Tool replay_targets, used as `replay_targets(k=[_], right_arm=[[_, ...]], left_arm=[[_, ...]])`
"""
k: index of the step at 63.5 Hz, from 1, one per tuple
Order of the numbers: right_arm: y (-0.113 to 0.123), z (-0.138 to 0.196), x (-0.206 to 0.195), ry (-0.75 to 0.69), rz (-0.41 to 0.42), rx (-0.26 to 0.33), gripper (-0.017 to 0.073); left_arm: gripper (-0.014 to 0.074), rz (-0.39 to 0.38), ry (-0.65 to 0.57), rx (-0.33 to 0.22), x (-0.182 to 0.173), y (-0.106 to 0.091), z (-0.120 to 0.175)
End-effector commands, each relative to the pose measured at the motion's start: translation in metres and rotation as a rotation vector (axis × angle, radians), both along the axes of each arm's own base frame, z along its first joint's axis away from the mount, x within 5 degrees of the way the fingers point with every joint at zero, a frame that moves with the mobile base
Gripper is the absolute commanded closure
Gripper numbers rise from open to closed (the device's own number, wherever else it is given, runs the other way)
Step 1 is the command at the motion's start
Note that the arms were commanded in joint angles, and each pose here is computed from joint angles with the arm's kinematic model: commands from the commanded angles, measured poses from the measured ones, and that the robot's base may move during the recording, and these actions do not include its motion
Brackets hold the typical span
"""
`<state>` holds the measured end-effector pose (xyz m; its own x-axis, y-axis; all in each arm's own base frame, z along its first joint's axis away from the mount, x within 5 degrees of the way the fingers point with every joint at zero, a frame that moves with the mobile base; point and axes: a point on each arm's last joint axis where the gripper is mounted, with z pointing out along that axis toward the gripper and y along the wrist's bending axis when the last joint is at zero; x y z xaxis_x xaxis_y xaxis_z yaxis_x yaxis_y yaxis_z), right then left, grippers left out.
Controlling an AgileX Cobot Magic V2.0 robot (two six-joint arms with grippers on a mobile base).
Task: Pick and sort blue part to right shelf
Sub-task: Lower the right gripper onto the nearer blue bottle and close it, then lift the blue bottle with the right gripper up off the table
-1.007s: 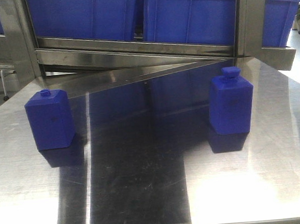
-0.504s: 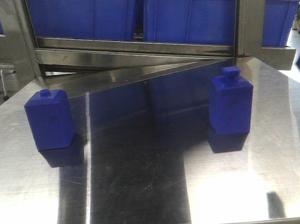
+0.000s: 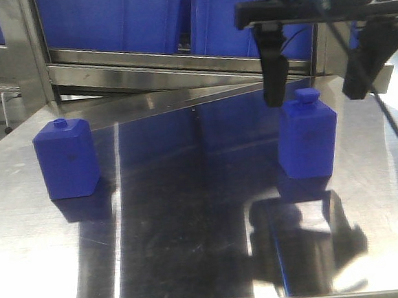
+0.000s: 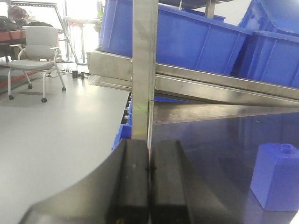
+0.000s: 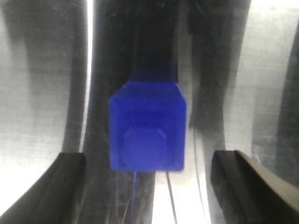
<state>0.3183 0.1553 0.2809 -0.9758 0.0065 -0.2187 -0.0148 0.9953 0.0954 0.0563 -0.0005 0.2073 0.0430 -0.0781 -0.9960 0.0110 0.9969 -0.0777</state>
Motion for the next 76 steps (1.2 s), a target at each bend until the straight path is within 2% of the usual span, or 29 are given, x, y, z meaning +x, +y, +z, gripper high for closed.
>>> replay_targets(k=[1,29,50,54,66,76], right_arm=[[0.001,0.020,0.006,-0.066,-0.002,0.007,-0.0052],[0.010,-0.020,0.027,-0.013,0.024,-0.031,-0.0052],[0.010,-0.030,0.031,0.007,0.016,-0.030,-0.0050],[0.010,-0.030,0.031,0.009,0.015,-0.029,-0.0027],[0.010,-0.030,0.031,0.010,0.015,-0.029,0.0142],[0.009,-0.025,0.028,0.006,0.015,-0.027,0.0169]], left_arm=[[0.0470,0.006,-0.079,-0.019,-0.001,0.001,0.000],[0.0470,0.006,-0.079,-0.019,-0.001,0.001,0.000],[0.0470,0.006,-0.079,-0.019,-0.001,0.001,0.000],[0.0470,0.006,-0.079,-0.019,-0.001,0.001,0.000],[0.0470,0.006,-0.079,-0.019,-0.001,0.001,0.000],[0.0470,0.006,-0.079,-0.019,-0.001,0.001,0.000]])
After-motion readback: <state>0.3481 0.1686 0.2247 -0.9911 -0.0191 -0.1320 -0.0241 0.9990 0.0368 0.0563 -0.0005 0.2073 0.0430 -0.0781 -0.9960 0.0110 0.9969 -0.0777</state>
